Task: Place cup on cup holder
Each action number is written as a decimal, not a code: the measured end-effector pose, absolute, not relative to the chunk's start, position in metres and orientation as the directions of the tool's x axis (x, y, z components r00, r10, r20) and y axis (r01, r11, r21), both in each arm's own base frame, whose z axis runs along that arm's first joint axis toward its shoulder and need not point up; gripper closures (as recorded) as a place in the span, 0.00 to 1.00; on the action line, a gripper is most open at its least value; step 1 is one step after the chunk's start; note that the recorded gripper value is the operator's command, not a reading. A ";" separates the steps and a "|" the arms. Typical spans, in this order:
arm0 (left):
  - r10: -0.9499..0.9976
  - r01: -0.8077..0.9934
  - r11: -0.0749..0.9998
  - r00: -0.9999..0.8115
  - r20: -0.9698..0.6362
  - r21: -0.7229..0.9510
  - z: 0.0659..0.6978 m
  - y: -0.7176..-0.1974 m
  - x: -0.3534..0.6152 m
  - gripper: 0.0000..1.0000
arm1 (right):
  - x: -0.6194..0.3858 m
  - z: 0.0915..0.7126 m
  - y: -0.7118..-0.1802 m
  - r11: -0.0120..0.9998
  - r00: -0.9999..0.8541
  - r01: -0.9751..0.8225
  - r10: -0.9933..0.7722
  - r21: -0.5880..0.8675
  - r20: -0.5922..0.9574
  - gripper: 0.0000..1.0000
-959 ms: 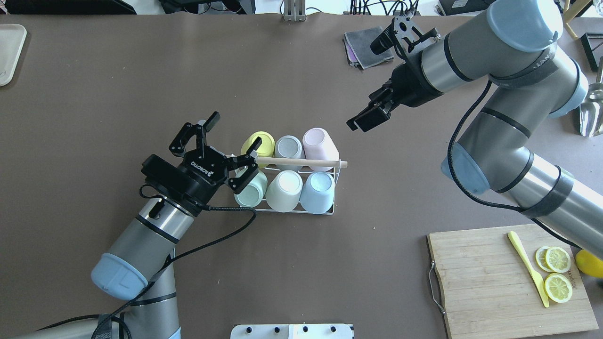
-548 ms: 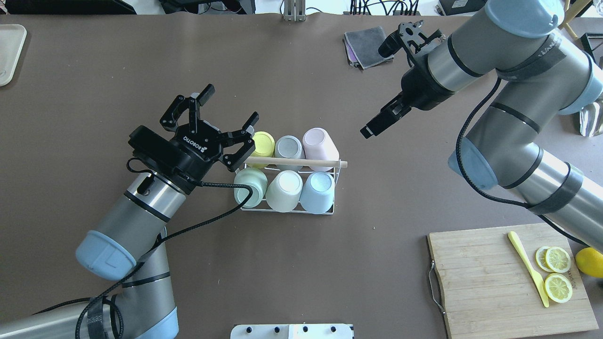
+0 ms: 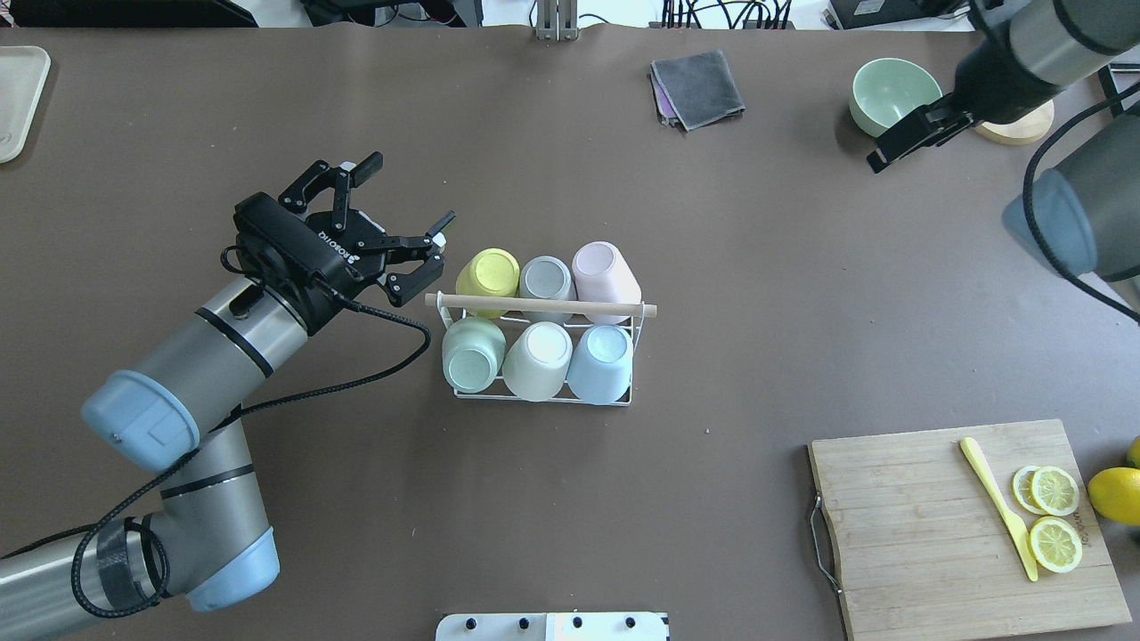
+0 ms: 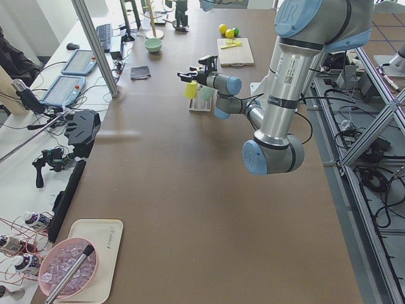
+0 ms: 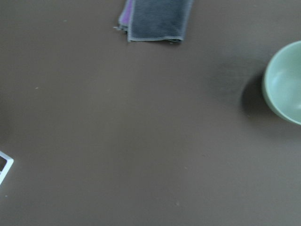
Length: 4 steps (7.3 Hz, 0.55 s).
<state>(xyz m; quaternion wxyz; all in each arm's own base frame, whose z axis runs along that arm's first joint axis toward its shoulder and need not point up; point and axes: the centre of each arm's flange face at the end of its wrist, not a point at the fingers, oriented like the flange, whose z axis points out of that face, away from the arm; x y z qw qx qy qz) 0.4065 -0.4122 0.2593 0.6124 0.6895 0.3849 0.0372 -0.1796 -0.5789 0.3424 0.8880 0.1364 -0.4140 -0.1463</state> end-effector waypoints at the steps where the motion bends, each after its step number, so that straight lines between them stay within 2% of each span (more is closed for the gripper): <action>1: 0.563 0.451 0.107 0.707 -0.428 0.886 0.260 -0.450 0.385 0.02 | -0.143 0.358 -0.584 0.958 0.663 0.104 -0.267 0.266 0.700 0.00; 2: 0.556 0.403 0.185 0.709 -0.434 0.896 0.263 -0.490 0.356 0.02 | -0.105 0.378 -0.582 0.983 0.697 0.052 -0.164 0.179 0.698 0.00; 4: 0.550 0.249 0.409 0.701 -0.455 0.878 0.287 -0.550 0.301 0.02 | -0.021 0.435 -0.562 0.997 0.730 -0.077 0.045 0.017 0.682 0.00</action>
